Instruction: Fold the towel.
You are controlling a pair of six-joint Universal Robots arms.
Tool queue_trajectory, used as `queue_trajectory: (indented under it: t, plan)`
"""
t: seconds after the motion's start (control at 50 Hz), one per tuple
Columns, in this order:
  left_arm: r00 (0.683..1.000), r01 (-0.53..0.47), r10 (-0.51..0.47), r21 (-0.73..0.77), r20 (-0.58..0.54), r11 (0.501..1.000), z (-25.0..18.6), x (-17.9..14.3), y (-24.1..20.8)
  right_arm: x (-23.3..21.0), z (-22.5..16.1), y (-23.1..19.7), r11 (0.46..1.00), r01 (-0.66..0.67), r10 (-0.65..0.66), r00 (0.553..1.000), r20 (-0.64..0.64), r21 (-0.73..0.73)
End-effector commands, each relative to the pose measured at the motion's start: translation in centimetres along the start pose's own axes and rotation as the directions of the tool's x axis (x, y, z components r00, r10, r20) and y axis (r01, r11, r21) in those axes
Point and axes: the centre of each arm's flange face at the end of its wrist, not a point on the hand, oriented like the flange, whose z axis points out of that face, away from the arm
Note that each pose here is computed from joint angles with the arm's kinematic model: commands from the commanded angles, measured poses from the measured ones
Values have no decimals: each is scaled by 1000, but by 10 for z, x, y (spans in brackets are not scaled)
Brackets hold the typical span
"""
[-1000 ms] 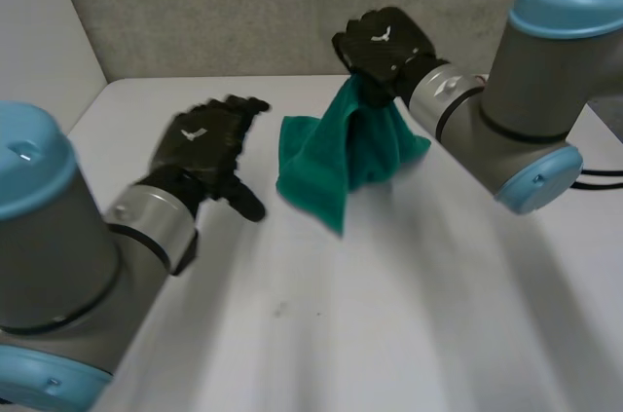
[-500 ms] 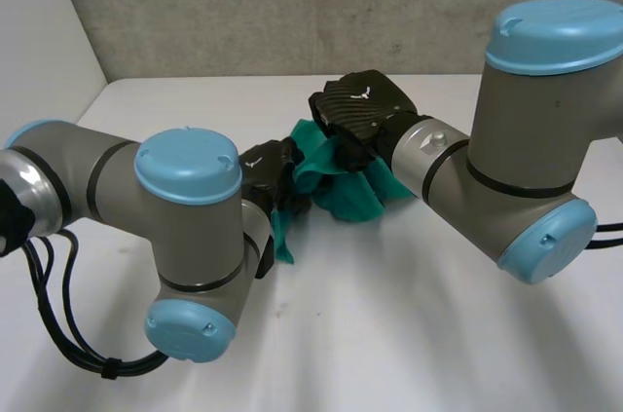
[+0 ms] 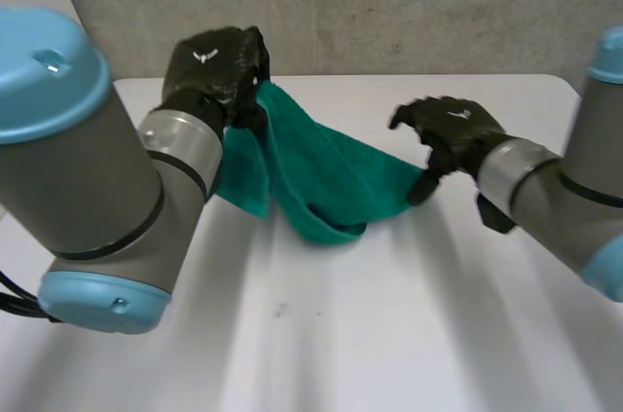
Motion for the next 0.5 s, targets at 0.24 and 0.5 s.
queue_trajectory:
  t: [0.24,0.5]
  plan:
    - [998,-62,62,94,-2,994,-15,3,-37,14,-61,82,934,-232,269,957,111,-271]
    - [998,-41,47,138,-45,990,-36,15,-56,-14,-14,98,901,-365,411,892,189,-235]
